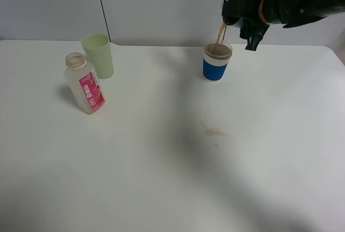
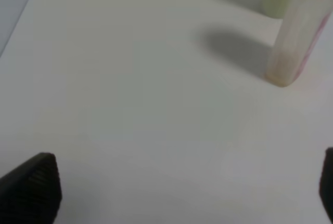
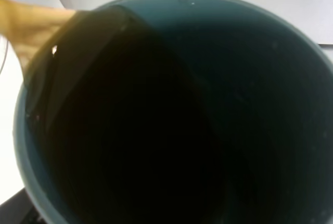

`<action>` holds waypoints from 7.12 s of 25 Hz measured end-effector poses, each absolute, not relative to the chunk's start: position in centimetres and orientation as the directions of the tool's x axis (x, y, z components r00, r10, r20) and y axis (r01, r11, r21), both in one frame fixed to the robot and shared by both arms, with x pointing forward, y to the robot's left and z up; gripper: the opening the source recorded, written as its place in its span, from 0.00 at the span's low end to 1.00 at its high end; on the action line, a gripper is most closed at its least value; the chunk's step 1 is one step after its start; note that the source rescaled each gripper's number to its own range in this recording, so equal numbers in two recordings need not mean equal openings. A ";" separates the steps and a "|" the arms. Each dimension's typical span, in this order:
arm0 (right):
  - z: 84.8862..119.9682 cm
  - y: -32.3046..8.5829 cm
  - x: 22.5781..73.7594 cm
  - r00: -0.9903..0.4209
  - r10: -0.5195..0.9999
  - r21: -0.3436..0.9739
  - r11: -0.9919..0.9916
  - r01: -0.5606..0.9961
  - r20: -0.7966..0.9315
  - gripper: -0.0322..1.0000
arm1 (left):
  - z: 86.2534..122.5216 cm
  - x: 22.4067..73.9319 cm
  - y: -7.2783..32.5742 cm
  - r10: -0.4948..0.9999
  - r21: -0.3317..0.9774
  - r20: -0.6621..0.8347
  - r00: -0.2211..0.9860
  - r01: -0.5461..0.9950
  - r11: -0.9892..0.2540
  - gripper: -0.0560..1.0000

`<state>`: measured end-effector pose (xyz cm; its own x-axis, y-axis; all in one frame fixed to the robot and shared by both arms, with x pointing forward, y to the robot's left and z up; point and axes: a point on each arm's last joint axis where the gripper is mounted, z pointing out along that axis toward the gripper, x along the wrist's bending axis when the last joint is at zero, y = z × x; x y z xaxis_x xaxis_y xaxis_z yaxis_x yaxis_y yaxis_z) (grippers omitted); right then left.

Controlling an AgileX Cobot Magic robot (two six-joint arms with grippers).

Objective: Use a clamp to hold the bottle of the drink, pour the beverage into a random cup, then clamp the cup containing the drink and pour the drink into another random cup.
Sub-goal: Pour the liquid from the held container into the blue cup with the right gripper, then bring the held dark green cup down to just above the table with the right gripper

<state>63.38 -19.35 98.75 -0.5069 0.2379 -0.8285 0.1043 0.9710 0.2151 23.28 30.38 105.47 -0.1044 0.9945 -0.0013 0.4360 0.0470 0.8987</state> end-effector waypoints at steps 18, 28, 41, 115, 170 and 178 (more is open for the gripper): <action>98.8 -19.5 63.4 -0.506 0.172 0.150 0.985 0.083 -0.845 0.03 | 105.5 23.3 30.4 0.995 0.899 -0.001 -0.104 0.436 0.047 1.00; 98.8 -19.6 63.4 -0.504 0.165 0.142 0.986 0.084 -0.848 0.03 | 105.5 23.3 30.4 0.995 0.899 -0.001 -0.104 0.436 0.047 1.00; 98.8 -19.6 63.4 -0.504 0.162 0.139 0.987 0.084 -0.848 0.03 | 105.5 23.3 30.4 0.995 0.899 -0.001 -0.104 0.436 0.047 1.00; 100.0 -17.5 62.8 -0.442 -0.278 -0.299 0.954 -0.023 -0.853 0.03 | 105.5 23.3 30.4 0.995 0.899 -0.001 -0.104 0.436 0.047 1.00; 109.4 -7.7 55.9 -0.741 0.672 0.993 0.084 0.083 0.005 0.03 | 105.5 23.3 30.4 0.995 0.899 -0.001 -0.104 0.436 0.047 1.00; 104.6 -2.9 55.1 -0.812 0.583 0.982 0.133 0.137 0.034 0.03 | 105.5 23.3 30.4 0.995 0.899 -0.001 -0.104 0.436 0.047 1.00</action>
<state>55.12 -2.94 104.55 -0.8117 0.5831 0.0337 0.1366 0.1334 0.9816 23.28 30.38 105.47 -0.1044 0.9945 -0.0013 0.4360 0.0470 0.8987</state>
